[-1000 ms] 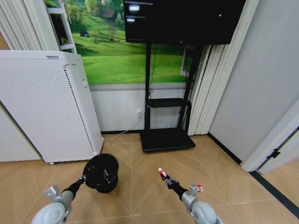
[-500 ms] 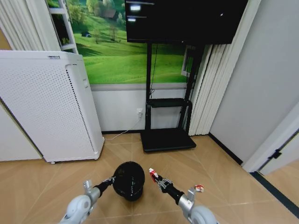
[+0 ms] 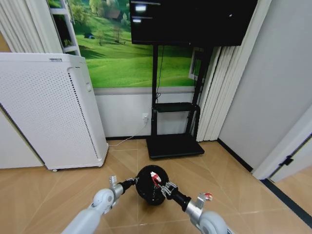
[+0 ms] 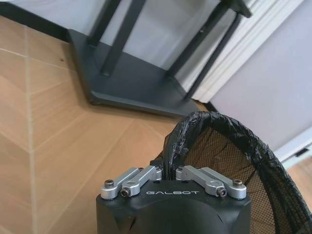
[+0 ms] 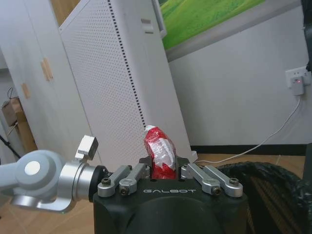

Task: Pick up the trash bin and place the garbage on the floor into it.

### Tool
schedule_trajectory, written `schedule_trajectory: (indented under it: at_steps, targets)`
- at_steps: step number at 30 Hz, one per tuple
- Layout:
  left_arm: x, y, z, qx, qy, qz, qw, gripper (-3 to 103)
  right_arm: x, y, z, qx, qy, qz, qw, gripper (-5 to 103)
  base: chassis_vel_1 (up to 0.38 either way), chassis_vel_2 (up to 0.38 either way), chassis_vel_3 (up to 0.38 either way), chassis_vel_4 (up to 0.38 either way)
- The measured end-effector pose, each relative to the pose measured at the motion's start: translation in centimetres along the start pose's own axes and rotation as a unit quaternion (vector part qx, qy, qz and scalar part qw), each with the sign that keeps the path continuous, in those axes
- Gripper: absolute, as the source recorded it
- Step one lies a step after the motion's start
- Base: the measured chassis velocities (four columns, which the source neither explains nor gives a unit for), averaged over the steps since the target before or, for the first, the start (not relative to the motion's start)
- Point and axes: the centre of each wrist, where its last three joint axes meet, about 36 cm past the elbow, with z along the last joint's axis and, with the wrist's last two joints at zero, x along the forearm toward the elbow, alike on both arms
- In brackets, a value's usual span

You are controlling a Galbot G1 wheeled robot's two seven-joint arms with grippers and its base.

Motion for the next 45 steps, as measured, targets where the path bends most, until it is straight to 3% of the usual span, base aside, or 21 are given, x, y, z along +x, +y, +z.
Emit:
schedule_trajectory:
  at_steps: [3, 4, 6, 14, 18, 19, 20, 21, 22, 23, 24, 25, 27, 30, 32, 37, 39, 42, 43, 45]
  targets:
    - [0.1, -0.5, 0.3, 0.002, 0.005, 0.006, 1.0, 7, 0.1, -0.2, 0.2, 0.007, 0.01, -0.003, 1.0, 20, 0.0, 0.0, 0.0, 0.0]
    - [0.3, -0.7, 0.6, 0.003, 0.008, 0.008, 0.9999, 7, 0.1, -0.3, 0.3, 0.008, 0.014, -0.003, 1.0, 29, 0.0, 0.0, 0.0, 0.0]
    - [0.4, -0.8, 0.8, 0.004, 0.009, 0.01, 0.9999, 7, 0.1, -0.2, 0.4, 0.008, 0.016, -0.002, 1.0, 29, 0.0, 0.0, 0.0, 0.0]
    - [1.7, -1.3, 1.2, 0.013, 0.001, 0.009, 0.9999, 7, -0.2, -0.1, 0.7, 0.0, 0.014, 0.007, 1.0, 62, 0.0, 0.0, 0.0, 0.0]
    - [3.6, -1.7, -0.1, 0.018, -0.034, -0.025, 0.999, 7, -0.2, 0.1, 0.2, -0.008, -0.009, 0.028, 1.0, 73, 0.0, 0.0, 0.0, 0.0]
    - [4.3, -2.0, -1.0, 0.018, -0.054, -0.073, 0.9957, 7, -0.2, 0.2, -0.2, -0.01, -0.018, 0.041, 0.999, 79, 0.0, 0.0, 0.0, 0.0]
    - [5.0, -2.4, -1.9, 0.028, -0.073, -0.132, 0.9881, 7, -0.3, 0.4, -0.9, -0.011, -0.027, 0.056, 0.998, 84, 0.0, 0.0, 0.0, 0.0]
    - [5.0, -2.4, -1.9, 0.028, -0.073, -0.132, 0.9881, 7, -0.3, 0.4, -0.9, -0.011, -0.027, 0.056, 0.998, 84, 0.0, 0.0, 0.0, 0.0]
    - [5.4, -2.7, -2.4, 0.038, -0.082, -0.154, 0.9838, 7, -0.3, 0.5, -1.3, -0.011, -0.029, 0.062, 0.998, 89, 0.0, 0.0, 0.0, 0.0]
    - [6.5, -3.4, -3.9, 0.06, -0.106, -0.191, 0.974, 7, -0.3, 0.8, -2.4, -0.013, -0.036, 0.071, 0.997, 95, 0.0, 0.0, 0.0, 0.0]
    - [7.3, -3.7, -4.7, 0.069, -0.12, -0.204, 0.9691, 7, -0.3, 0.9, -2.8, -0.014, -0.038, 0.074, 0.996, 98, 0.0, 0.0, 0.0, 0.0]
    - [7.3, -3.7, -4.7, 0.069, -0.12, -0.204, 0.9691, 7, -0.3, 0.9, -2.8, -0.014, -0.038, 0.074, 0.996, 98, 0.0, 0.0, 0.0, 0.0]
    - [9.0, -4.0, -5.9, 0.083, -0.147, -0.223, 0.96, 7, -0.3, 1.1, -3.3, -0.012, -0.034, 0.081, 0.996, 100, 0.0, 0.0, 0.0, 0.0]
    - [9.7, -4.0, -5.9, 0.089, -0.154, -0.231, 0.9567, 7, -0.1, 1.1, -3.4, -0.004, -0.027, 0.086, 0.996, 100, 0.0, 0.0, 0.0, 0.0]
    - [11.5, -3.6, -4.4, 0.103, -0.153, -0.251, 0.9504, 7, 0.3, 0.9, -2.8, 0.016, -0.015, 0.099, 0.995, 100, 0.0, 0.0, 0.0, 0.0]
    - [12.9, -3.5, -3.0, 0.119, -0.154, -0.26, 0.9457, 7, 0.4, 0.7, -2.0, 0.02, -0.007, 0.108, 0.994, 100, -0.052, -0.04, 0.039, 0.064]
    - [16.0, -2.9, -1.6, 0.134, -0.172, -0.281, 0.9345, 7, 0.7, -0.1, -0.3, 0.021, 0.016, 0.133, 0.991, 100, -0.124, -0.109, 0.119, 0.155]
    - [16.9, -2.6, -1.4, 0.137, -0.178, -0.288, 0.9307, 7, 0.8, -0.4, 0.2, 0.018, 0.026, 0.148, 0.988, 100, -0.146, -0.162, 0.142, 0.16]
    - [18.7, -2.7, -1.3, 0.151, -0.195, -0.294, 0.9234, 7, 0.9, -0.8, 1.0, 0.009, 0.043, 0.186, 0.982, 100, -0.171, -0.183, 0.184, 0.207]
    - [19.8, -2.9, -1.5, 0.163, -0.207, -0.293, 0.9192, 7, 0.9, -1.1, 1.6, -0.002, 0.054, 0.21, 0.976, 100, -0.171, -0.194, 0.185, 0.207]
